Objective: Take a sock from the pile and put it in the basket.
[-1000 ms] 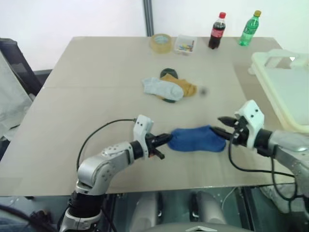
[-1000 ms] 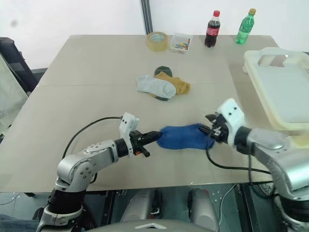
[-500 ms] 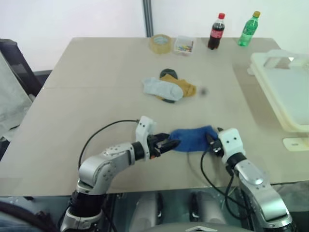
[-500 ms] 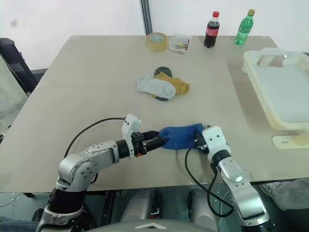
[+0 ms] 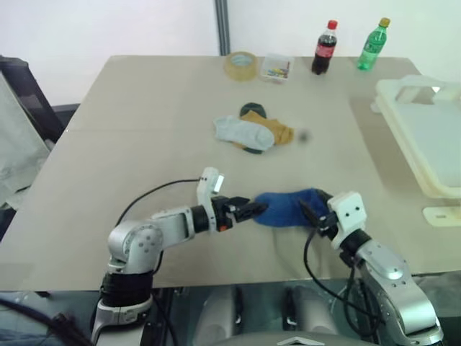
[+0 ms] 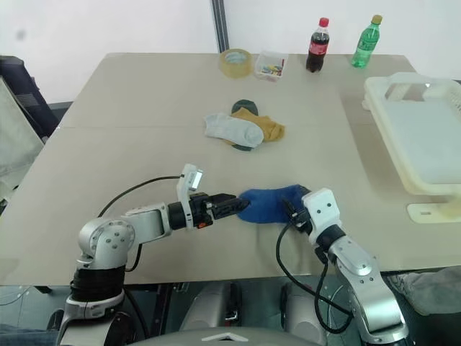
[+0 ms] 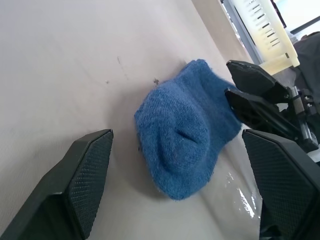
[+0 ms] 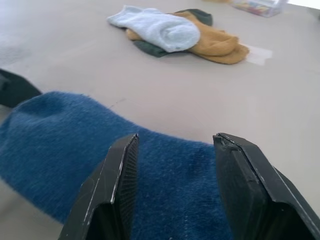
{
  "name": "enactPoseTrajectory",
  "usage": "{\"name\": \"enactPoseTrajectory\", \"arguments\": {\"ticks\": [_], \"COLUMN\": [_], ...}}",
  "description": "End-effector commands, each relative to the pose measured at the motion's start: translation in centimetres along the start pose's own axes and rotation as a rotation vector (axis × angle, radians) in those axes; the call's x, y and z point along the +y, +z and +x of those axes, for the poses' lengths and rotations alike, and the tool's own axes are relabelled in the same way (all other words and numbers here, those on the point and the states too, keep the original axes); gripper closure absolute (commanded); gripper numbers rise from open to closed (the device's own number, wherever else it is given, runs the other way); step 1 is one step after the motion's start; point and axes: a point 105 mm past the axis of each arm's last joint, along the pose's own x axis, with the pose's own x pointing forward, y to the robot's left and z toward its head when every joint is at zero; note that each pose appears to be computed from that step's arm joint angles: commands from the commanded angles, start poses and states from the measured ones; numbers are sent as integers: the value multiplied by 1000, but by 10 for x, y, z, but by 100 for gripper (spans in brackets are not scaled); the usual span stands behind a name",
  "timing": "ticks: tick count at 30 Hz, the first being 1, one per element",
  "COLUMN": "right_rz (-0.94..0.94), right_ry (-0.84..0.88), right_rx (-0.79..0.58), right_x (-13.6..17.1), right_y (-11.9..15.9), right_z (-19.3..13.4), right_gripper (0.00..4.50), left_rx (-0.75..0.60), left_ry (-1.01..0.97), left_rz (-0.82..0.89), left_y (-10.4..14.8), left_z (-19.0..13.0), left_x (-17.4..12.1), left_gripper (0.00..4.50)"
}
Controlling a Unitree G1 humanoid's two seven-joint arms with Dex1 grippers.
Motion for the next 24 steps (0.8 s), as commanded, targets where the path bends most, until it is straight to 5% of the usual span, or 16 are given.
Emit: {"name": "enactPoseTrajectory", "arguments": {"ticks": [1, 8, 15, 24], "right_rz": [-43, -87, -140, -162], "right_ry": [68, 143, 144, 138], "right_rx": [-15, 159, 176, 193], "right_x": [7, 15, 9, 5], "right_y": [9, -24, -25, -27], "right_z": [-1, -6, 0, 1], "right_gripper": [209, 209, 209, 209], "left_rx": [26, 48, 74, 279], "left_ry": [11, 51, 72, -122], "left_rz": [-9, -7, -9, -141], "left_y": [-3, -5, -5, -45], "left_z": [1, 0, 5, 13], "left_x": [2, 11, 22, -9], "left_gripper": [7, 7, 7, 7]}}
